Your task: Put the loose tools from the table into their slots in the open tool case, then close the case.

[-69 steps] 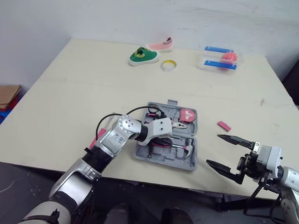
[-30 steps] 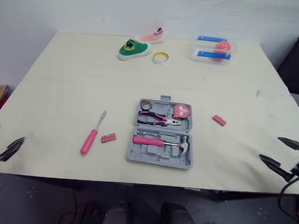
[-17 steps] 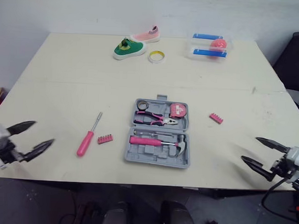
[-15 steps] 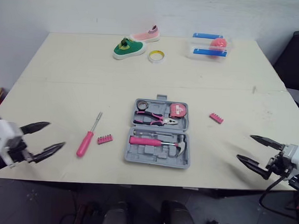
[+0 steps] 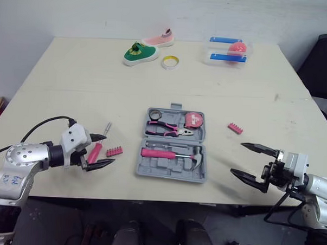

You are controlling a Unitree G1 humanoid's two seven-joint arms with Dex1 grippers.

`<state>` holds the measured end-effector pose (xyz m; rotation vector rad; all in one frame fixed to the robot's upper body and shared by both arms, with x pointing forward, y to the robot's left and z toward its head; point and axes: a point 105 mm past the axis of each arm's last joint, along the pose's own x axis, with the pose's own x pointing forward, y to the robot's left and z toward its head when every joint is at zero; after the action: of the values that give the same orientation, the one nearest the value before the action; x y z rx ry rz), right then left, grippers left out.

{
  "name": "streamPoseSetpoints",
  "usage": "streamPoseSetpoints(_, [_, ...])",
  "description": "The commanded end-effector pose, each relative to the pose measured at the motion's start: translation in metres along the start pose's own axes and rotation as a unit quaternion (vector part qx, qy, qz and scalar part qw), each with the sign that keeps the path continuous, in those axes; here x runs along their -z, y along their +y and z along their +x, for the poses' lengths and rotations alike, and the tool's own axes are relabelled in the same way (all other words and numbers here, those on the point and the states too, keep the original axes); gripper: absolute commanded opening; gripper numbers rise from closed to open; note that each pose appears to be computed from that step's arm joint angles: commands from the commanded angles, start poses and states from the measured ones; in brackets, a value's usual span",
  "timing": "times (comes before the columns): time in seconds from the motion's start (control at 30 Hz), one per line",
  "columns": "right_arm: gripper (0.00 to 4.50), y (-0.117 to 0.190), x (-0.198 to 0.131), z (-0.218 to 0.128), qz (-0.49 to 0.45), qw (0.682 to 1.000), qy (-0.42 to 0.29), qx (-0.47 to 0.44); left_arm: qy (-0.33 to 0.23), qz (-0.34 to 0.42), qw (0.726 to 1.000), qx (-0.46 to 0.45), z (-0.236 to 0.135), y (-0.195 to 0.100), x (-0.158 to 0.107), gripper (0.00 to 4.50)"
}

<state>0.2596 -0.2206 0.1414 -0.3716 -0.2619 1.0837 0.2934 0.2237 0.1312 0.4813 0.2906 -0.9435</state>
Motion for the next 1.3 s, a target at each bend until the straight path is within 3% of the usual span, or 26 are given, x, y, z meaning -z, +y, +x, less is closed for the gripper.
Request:
streamPoseSetpoints(0.03, [4.5,0.002,-0.016,0.01,-0.018,0.999,-0.028,-0.012,0.018,0.014,1.0,0.0,0.005,0.007,0.003,4.43])
streamPoseSetpoints(0.47, [4.5,0.0,-0.037,0.031,-0.023,0.999,-0.034,-0.011,0.101,-0.012,0.993,0.057,0.024,0.002,0.026,4.43])
streamPoseSetpoints(0.73, [4.5,-0.002,-0.037,0.032,-0.027,0.999,-0.034,-0.008,0.121,-0.028,0.99,0.067,0.03,-0.002,0.036,4.43])
streamPoseSetpoints(0.83, [4.5,-0.003,-0.034,0.029,-0.027,0.999,-0.031,-0.006,0.136,-0.045,0.987,0.071,0.024,-0.007,0.049,3.59])
streamPoseSetpoints(0.9, [4.5,-0.003,-0.032,0.027,-0.027,0.999,-0.028,-0.005,0.138,-0.043,0.987,0.064,0.022,-0.006,0.052,2.76])
streamPoseSetpoints(1.3, [4.5,-0.002,-0.031,0.024,-0.028,0.999,-0.027,-0.003,0.115,-0.061,0.99,0.051,0.013,-0.008,0.057,2.76])
